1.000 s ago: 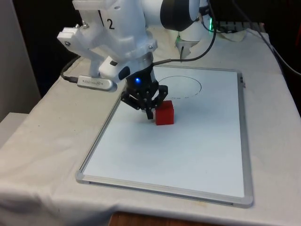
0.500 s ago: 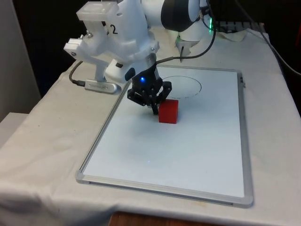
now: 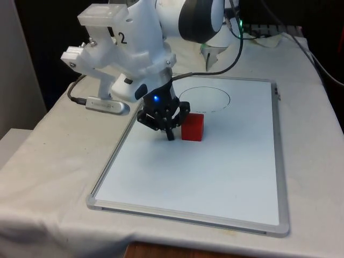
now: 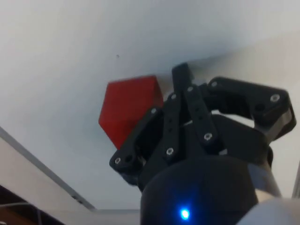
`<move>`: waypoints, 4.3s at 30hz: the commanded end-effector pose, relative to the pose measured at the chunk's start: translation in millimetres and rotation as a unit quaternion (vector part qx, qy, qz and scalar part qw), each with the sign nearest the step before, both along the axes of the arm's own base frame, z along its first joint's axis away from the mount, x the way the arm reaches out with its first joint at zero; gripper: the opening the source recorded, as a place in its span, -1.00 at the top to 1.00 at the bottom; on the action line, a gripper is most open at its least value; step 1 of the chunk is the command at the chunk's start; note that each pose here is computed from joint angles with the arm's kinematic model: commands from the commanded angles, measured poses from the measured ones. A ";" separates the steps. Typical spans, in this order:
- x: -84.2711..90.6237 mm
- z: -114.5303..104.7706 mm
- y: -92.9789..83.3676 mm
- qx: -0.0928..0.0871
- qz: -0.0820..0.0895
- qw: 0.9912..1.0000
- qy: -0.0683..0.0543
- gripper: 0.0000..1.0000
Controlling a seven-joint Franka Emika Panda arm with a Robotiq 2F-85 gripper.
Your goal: Push the cube into the marked area.
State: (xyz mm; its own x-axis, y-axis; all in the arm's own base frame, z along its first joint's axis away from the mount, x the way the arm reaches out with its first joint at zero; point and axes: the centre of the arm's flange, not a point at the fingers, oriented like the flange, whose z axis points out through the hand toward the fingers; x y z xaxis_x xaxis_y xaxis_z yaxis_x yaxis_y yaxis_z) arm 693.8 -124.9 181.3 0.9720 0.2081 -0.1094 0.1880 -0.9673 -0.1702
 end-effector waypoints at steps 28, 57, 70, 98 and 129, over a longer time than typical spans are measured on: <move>14.1 33.5 30.3 0.015 -0.003 1.000 0.006 0.99; -37.4 10.2 75.9 0.053 0.014 0.996 0.073 0.99; -67.9 3.0 77.1 0.065 0.019 0.992 0.104 0.99; -85.8 -0.9 32.9 0.050 -0.020 0.990 0.129 0.99; -79.3 16.9 33.1 0.051 -0.015 0.992 0.111 0.99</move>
